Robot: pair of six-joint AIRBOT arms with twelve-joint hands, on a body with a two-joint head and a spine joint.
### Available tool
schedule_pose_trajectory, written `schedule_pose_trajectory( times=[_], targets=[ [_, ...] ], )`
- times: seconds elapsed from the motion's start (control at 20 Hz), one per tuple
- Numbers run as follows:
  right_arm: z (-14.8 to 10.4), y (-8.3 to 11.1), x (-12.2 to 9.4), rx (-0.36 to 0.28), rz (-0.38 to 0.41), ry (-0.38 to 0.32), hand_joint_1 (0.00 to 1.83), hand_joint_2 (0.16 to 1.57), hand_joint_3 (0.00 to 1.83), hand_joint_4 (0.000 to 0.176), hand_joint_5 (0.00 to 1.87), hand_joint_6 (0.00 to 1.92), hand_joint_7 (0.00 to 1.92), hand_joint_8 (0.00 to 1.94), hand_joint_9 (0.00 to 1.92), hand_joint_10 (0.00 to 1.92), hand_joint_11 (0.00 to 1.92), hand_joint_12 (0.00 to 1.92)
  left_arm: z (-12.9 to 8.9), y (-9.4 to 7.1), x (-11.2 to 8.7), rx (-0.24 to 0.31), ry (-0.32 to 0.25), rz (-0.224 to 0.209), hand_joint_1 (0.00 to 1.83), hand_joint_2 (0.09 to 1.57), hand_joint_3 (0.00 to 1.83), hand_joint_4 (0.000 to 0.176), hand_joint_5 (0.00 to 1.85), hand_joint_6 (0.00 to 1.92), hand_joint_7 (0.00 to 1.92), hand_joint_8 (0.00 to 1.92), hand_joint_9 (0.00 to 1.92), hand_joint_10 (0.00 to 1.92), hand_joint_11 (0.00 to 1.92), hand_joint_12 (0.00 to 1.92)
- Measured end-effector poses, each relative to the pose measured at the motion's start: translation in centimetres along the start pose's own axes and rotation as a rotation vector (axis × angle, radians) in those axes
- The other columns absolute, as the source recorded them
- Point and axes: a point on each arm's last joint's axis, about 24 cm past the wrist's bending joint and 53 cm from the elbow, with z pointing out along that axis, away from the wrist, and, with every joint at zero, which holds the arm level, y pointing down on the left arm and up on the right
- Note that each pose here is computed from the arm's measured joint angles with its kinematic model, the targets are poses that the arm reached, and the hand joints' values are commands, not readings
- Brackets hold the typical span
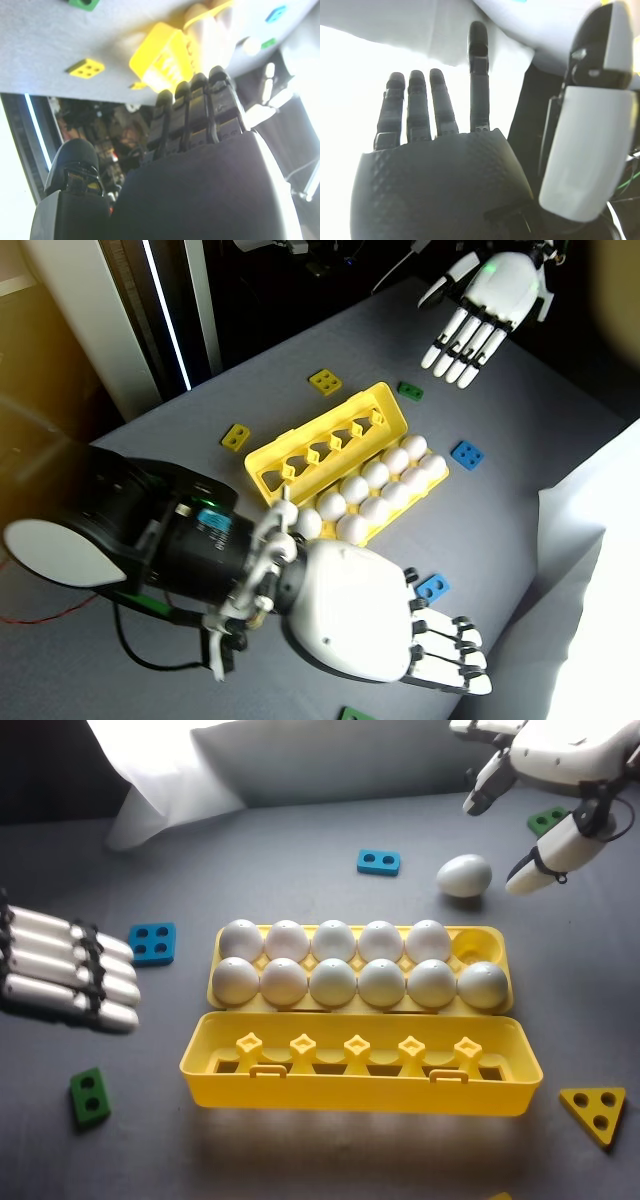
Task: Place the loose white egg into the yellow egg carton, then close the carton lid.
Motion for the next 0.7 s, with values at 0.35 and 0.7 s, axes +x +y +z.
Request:
schedule_pose_trajectory(
  times=[0.35, 0.7],
  targets=[
    [1.3, 0.5, 0.5, -0.016, -0.023, -0.012, 0.74, 0.73, 0.0, 0.176, 0.78, 0.01, 0.0, 0.0, 0.0, 0.0, 0.0, 0.0, 0.3, 0.4, 2.5, 0.013, 0.047, -0.004, 0.0, 1.25, 0.0, 0.0, 0.07, 0.0, 0.05, 0.0, 0.0, 0.0, 0.0, 0.0],
    [2.8, 0.6, 1.6, -0.017, -0.073, 0.001, 0.69, 0.75, 0.01, 0.176, 0.75, 0.0, 0.0, 0.0, 0.0, 0.0, 0.0, 0.0, 1.0, 0.8, 3.2, -0.002, 0.055, 0.029, 0.0, 1.26, 0.0, 0.0, 0.13, 0.01, 0.11, 0.01, 0.07, 0.01, 0.0, 0.0]
  ],
)
